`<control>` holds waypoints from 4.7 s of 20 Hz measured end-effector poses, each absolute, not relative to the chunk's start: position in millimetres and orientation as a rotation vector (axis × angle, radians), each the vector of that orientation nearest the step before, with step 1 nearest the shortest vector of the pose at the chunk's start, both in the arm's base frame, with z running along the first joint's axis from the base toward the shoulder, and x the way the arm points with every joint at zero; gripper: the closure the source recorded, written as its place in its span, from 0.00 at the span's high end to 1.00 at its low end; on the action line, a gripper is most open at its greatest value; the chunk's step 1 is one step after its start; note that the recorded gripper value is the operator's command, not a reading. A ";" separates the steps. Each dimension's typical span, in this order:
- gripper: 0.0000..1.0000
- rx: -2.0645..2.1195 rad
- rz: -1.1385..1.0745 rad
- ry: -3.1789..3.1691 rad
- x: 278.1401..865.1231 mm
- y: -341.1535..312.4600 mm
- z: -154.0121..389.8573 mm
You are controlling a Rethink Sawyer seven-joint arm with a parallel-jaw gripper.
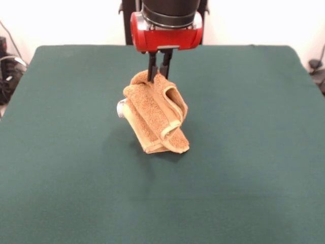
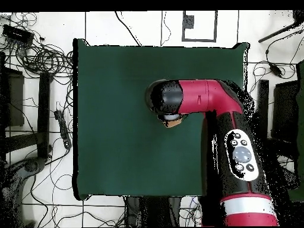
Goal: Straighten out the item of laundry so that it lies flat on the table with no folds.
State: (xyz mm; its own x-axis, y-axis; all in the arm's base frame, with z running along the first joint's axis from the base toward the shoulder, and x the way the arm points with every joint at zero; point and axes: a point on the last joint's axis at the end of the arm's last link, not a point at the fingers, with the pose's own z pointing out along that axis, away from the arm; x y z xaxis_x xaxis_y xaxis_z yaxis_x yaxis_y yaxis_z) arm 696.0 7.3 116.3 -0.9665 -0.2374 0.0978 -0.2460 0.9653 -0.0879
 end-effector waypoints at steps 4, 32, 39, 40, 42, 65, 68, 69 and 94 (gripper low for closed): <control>0.00 0.366 0.146 -3.025 696.1 7.8 119.0; 0.00 0.319 0.151 -2.994 696.2 4.1 163.6; 0.00 0.304 0.153 -2.986 695.3 -0.3 171.4; 0.00 0.302 0.154 -2.986 695.2 -0.9 172.9; 0.00 0.297 0.155 -2.981 694.8 -2.1 176.6; 0.00 0.238 0.116 -2.909 686.5 -7.9 197.7; 0.00 0.236 0.114 -2.905 686.3 -7.8 198.9; 0.00 0.235 0.113 -2.903 686.0 -7.6 199.6; 0.00 0.213 0.133 -2.926 703.0 -15.2 220.3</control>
State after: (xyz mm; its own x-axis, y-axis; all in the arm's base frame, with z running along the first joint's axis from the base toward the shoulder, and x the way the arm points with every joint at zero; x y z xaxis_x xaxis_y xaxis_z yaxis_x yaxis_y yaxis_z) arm 703.0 -15.2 220.3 -0.9686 -0.1340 0.2095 -0.1524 0.9855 -0.0744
